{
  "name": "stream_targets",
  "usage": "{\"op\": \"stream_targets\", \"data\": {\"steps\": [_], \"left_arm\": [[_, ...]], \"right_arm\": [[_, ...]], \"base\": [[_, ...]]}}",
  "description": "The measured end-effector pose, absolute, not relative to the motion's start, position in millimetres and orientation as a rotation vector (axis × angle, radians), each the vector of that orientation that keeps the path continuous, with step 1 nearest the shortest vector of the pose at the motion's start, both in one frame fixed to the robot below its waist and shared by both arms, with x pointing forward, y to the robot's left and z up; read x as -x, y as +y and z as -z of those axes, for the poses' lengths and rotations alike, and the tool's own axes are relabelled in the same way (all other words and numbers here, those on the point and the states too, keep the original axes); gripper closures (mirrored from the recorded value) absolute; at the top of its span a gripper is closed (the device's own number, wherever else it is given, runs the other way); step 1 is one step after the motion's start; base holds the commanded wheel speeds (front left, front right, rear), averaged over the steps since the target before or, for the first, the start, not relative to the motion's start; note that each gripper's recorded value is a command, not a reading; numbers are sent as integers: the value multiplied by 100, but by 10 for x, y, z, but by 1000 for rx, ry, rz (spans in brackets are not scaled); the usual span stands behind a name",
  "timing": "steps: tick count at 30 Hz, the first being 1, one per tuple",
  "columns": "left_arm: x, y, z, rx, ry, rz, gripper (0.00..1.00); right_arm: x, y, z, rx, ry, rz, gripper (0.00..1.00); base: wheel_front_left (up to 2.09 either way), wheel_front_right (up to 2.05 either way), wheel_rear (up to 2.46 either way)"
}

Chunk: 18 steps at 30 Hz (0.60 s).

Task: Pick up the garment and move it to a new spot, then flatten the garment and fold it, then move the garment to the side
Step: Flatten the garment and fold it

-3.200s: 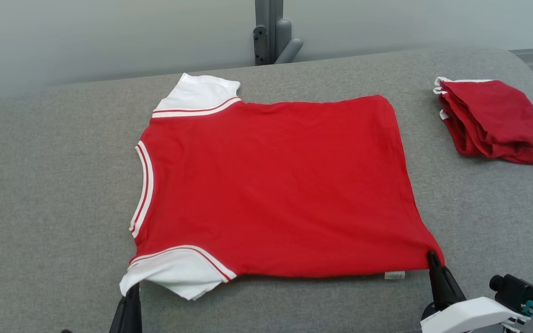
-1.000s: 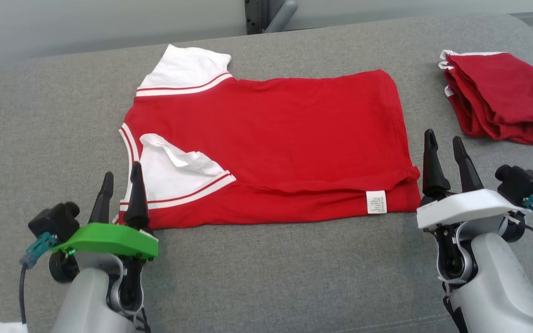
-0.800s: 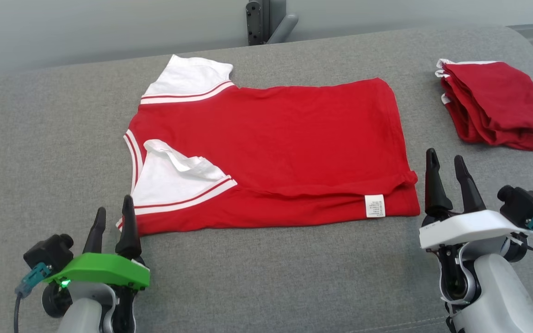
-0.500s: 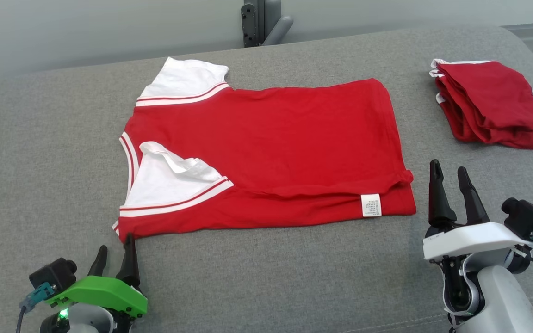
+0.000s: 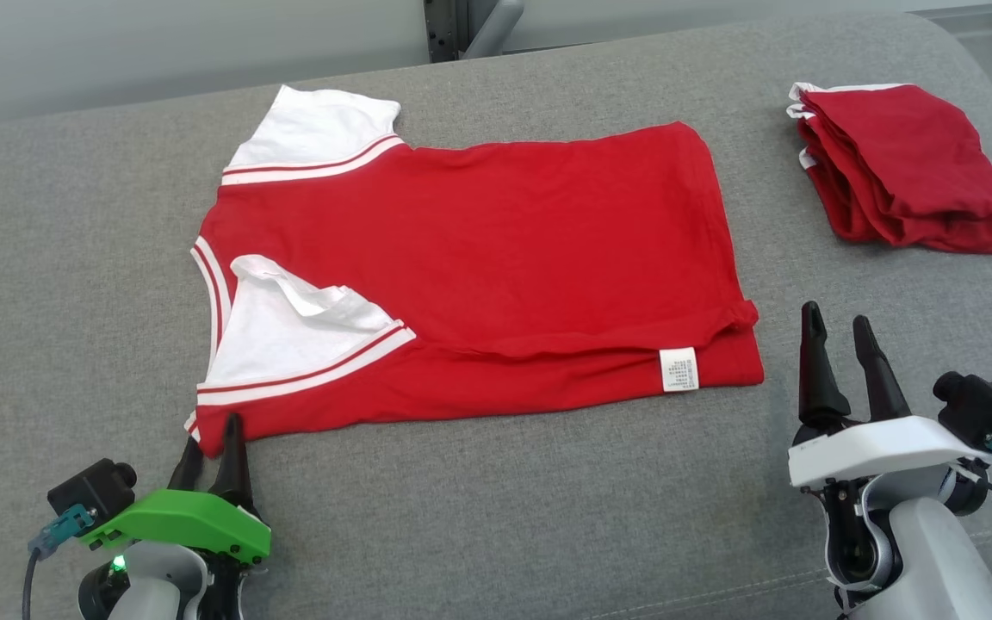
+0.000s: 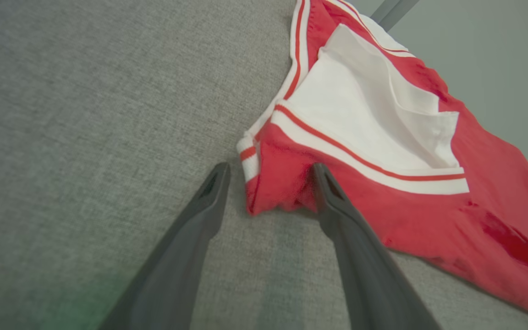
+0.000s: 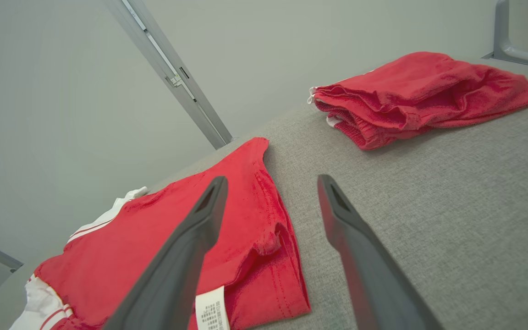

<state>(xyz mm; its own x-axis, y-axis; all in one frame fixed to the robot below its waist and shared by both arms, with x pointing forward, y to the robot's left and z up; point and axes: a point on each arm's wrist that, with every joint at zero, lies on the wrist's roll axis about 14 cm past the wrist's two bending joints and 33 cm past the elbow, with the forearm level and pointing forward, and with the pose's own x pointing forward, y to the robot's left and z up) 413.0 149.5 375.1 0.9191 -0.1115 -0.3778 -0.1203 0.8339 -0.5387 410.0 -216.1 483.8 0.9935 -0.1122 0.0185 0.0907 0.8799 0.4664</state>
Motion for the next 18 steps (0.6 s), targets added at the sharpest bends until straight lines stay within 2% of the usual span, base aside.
{"op": "stream_targets", "data": {"steps": [3,7,18], "left_arm": [[-4155,1464,-3734,588,416,2,100],[-4166,1419,-3747,597,408,14,100],[-4175,1415,-3848,601,365,30,100]], "right_arm": [[-4052,-2182,-4645,-473,14,126,0],[-3987,-2155,-4340,-460,121,139,0],[-4108,-1798,-3922,-474,307,71,0]], "base": [[0,0,0],[0,0,0],[0,0,0]]}}
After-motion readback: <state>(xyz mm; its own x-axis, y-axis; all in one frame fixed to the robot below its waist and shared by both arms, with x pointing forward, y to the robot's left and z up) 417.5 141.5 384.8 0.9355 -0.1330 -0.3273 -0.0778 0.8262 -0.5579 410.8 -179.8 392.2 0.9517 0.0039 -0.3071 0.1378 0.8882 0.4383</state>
